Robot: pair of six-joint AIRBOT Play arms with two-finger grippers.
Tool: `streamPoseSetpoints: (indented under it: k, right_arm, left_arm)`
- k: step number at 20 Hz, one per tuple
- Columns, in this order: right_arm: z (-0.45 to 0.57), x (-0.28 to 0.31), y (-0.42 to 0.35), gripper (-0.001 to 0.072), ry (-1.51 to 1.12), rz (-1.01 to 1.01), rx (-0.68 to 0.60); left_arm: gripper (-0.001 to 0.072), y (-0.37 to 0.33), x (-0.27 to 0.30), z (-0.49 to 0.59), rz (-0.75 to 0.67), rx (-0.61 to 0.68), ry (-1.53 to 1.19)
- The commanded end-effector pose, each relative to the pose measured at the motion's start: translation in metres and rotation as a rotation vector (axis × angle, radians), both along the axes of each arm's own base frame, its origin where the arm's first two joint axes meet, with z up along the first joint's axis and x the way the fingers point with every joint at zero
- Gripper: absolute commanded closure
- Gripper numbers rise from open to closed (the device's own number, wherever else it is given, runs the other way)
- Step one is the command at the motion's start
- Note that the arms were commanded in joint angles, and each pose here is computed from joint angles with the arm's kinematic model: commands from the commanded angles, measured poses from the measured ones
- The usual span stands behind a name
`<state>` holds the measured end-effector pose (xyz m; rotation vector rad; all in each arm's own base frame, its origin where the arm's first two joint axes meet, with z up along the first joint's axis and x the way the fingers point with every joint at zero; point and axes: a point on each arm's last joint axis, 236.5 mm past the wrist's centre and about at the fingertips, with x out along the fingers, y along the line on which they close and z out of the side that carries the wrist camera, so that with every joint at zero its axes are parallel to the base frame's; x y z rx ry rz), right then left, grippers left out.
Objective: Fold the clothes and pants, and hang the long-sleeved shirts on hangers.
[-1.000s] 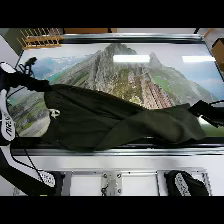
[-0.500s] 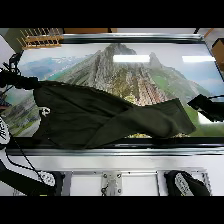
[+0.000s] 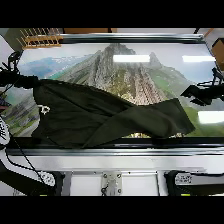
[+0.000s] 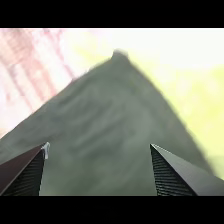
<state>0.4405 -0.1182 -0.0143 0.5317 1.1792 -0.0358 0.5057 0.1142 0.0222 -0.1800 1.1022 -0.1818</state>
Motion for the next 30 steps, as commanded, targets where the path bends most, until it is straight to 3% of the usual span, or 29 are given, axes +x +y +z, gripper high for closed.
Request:
streamPoseSetpoints:
  k: [1,15,17,18,19,23,26,30]
  right_arm:
    - [-0.042,0.024,-0.011,0.002,0.025,0.094,-0.005]
    - [-0.089,0.039,0.017,0.0035,0.043,0.228,-0.022]
    - [-0.085,0.045,0.02,0.0476,0.025,0.233,-0.035]
    - [-0.078,0.048,0.021,0.0649,0.012,0.237,-0.042]
    - [-0.064,0.052,0.02,0.0696,-0.013,0.241,-0.055]
    - [0.058,0.039,0.023,0.0697,-0.165,0.285,-0.174]
    - [0.133,-0.037,0.05,0.0698,-0.149,0.381,-0.275]
    - [0.162,-0.146,0.075,0.0696,-0.114,0.332,-0.338]
  left_arm:
    - [0.0687,0.001,0.0,0.001,0.001,0.002,-0.003]
    - [0.0686,0.001,0.0,0.001,0.002,0.002,-0.003]
    - [0.0686,0.001,0.0,0.001,0.001,0.002,-0.003]
    - [0.0687,0.001,0.0,0.001,0.001,0.002,-0.003]
    - [0.0686,0.001,0.0,0.001,0.001,0.002,-0.003]
    - [0.0686,0.001,0.0,0.001,0.001,0.002,-0.003]
    - [0.0686,0.001,0.0,0.001,0.001,0.002,-0.004]
    - [0.0686,0.001,0.0,0.001,0.002,0.002,-0.003]
